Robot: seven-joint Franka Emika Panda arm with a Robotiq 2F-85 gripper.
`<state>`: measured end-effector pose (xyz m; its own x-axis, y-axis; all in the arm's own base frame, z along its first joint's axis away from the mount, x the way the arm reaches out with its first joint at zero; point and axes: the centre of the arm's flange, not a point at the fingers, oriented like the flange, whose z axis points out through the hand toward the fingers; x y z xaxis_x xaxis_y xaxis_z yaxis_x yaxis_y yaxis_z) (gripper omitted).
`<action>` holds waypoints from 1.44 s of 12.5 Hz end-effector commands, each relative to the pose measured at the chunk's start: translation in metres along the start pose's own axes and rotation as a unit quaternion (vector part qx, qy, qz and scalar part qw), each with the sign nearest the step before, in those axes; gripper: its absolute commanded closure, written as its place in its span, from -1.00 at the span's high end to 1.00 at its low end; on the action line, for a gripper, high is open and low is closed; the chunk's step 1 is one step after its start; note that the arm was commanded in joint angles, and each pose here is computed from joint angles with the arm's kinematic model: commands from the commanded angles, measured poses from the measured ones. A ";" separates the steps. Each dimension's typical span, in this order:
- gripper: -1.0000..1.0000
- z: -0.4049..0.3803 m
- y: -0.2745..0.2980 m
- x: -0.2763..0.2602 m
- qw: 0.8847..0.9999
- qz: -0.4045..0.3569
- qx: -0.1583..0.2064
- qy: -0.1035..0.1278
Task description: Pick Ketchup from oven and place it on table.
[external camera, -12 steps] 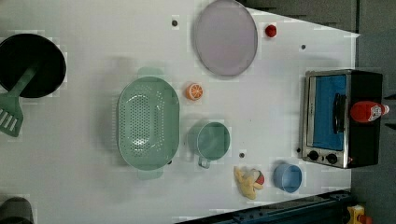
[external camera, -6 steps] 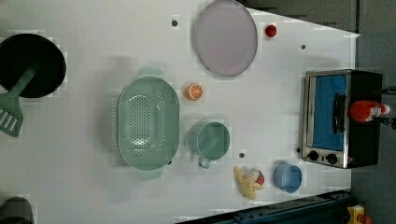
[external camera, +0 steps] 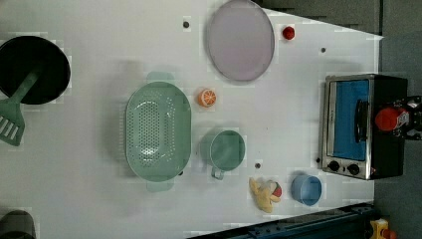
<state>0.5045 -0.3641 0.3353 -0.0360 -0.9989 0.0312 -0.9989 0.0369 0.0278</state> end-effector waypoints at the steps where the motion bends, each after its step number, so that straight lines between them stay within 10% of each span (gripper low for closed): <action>1: 0.27 -0.032 0.001 0.010 0.999 0.017 0.035 0.005; 9: 0.27 -0.171 -0.030 -0.025 0.996 -0.057 0.058 0.034; 18: 0.26 -0.270 -0.057 -0.297 0.953 -0.300 0.016 -0.029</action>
<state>0.5641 -0.1078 0.6418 0.4757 -0.8789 0.0347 -0.8716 -0.4764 -0.1159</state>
